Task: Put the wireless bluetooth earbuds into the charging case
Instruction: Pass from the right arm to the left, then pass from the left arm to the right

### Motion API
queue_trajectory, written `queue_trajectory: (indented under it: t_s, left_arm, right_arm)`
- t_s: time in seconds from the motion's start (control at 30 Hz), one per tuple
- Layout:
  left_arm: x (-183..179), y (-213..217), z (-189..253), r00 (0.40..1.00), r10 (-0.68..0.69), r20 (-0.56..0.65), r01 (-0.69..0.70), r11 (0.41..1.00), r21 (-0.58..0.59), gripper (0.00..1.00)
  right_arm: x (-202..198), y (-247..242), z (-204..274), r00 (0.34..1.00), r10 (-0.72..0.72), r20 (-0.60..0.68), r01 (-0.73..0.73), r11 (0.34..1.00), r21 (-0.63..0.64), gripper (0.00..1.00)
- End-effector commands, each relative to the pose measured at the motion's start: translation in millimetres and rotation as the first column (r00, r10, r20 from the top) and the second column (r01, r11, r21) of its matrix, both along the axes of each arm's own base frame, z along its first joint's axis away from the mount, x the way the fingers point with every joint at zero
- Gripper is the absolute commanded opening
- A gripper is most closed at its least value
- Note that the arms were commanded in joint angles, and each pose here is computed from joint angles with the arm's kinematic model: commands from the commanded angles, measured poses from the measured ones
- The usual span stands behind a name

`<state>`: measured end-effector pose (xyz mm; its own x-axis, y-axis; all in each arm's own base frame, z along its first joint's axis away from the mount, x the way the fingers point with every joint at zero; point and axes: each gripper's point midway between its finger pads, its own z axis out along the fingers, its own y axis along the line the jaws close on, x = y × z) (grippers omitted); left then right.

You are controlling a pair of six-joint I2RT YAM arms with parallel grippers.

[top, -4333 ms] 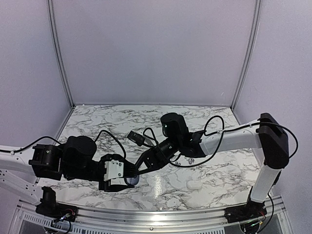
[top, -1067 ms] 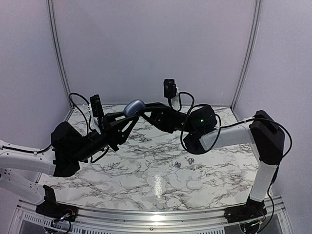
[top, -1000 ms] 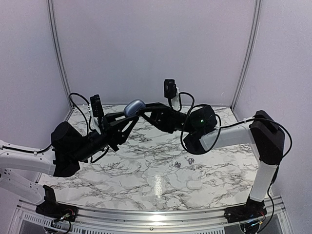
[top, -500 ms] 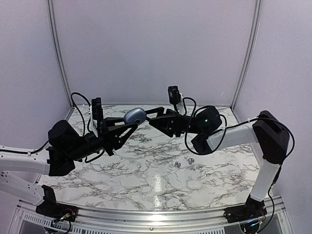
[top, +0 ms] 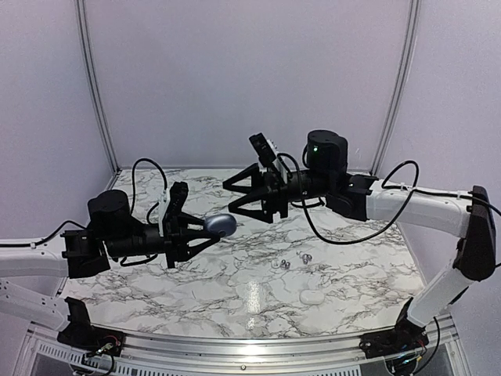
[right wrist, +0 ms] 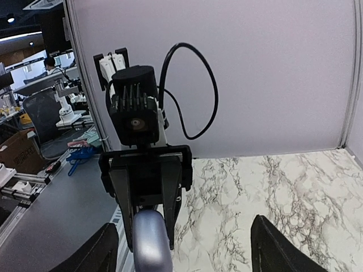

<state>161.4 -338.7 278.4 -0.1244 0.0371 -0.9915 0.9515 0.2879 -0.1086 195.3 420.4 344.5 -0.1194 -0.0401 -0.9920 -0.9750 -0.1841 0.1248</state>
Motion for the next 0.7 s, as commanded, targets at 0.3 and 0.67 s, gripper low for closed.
queue_trajectory:
  t_s: [0.3,0.67]
  left_arm:
    - [-9.7,-12.0,-10.6,0.993,-0.108,-0.041,0.111,0.99,0.086,0.11]
    - [-9.4,-11.5,-17.8,0.991,-0.117,-0.063,0.123,0.985,0.118,0.1]
  right_arm:
    - [-34.8,9.9,-83.1,0.999,0.048,-0.024,-0.053,0.946,-0.319,0.57]
    - [-37.9,6.7,-79.0,0.999,0.041,-0.017,-0.045,0.947,-0.317,0.49]
